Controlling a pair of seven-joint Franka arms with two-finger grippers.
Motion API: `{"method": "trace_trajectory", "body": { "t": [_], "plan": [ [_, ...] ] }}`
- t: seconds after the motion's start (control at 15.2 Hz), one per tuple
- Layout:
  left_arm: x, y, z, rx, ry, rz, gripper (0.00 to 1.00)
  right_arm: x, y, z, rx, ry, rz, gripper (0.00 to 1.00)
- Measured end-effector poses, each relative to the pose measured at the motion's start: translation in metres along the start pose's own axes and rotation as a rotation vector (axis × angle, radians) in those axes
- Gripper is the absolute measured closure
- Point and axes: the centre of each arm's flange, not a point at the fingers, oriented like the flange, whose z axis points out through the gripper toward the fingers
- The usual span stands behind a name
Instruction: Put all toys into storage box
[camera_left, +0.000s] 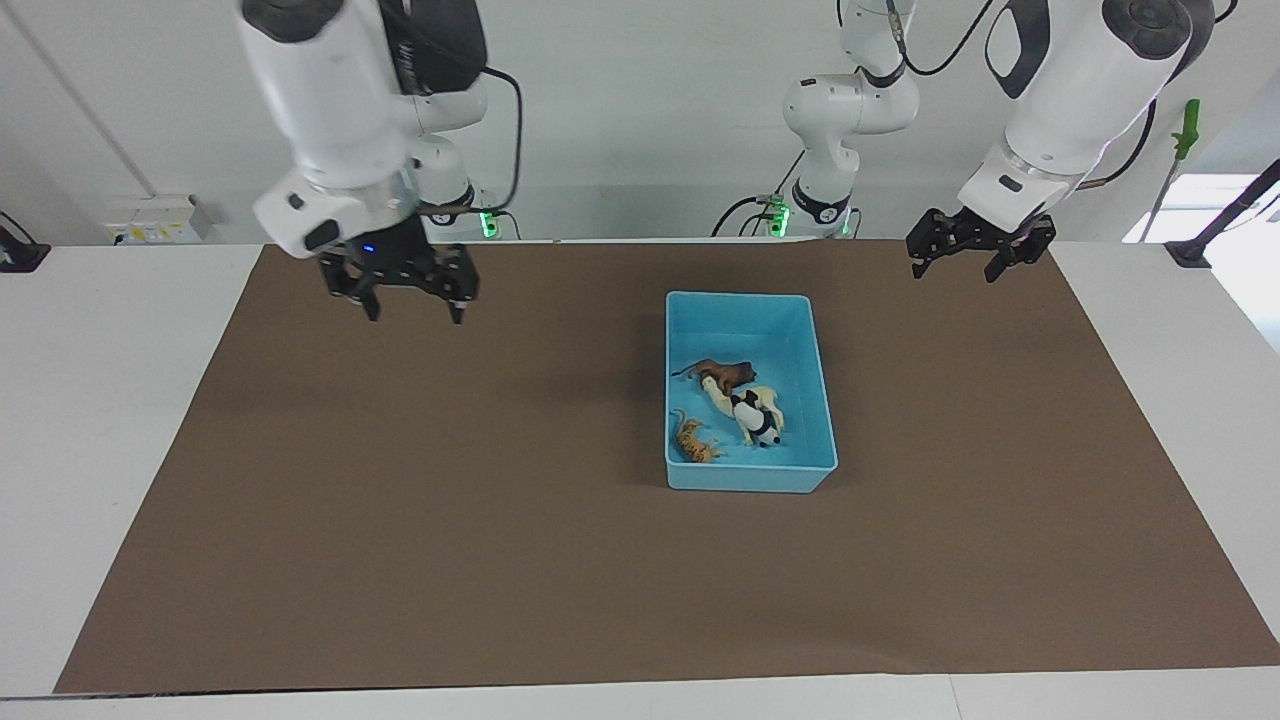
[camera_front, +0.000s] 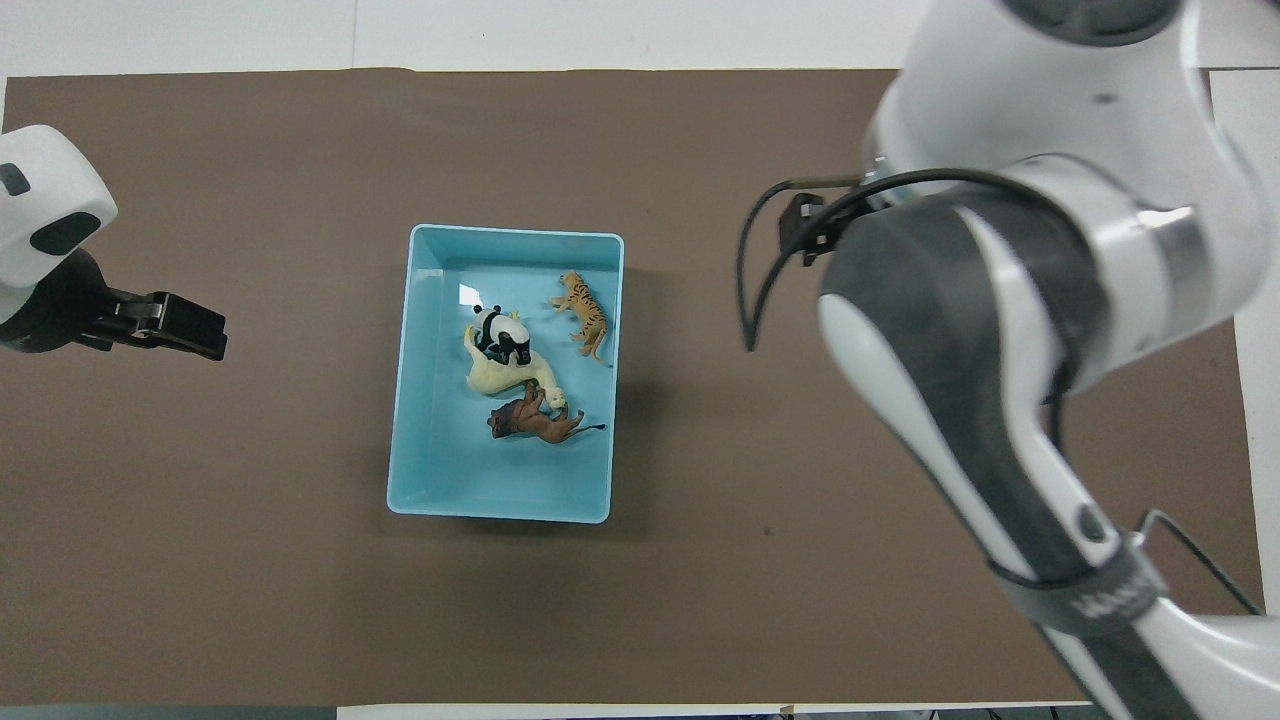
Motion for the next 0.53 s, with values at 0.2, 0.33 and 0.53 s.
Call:
{"method": "trace_trajectory", "body": {
  "t": [0.2, 0.33, 0.53],
  "plan": [
    [0.0, 0.0, -0.001, 0.003, 0.005, 0.0, 0.0, -0.021, 0.064, -0.016, -0.004, -0.048, 0.009, 0.0],
    [0.001, 0.001, -0.003, 0.003, 0.015, 0.003, 0.0, -0.031, 0.084, -0.007, -0.006, -0.074, 0.039, 0.0],
    [0.003, 0.011, -0.003, 0.005, 0.019, 0.02, 0.0, -0.036, 0.092, 0.021, -0.001, -0.064, 0.053, 0.0]
  ]
}}
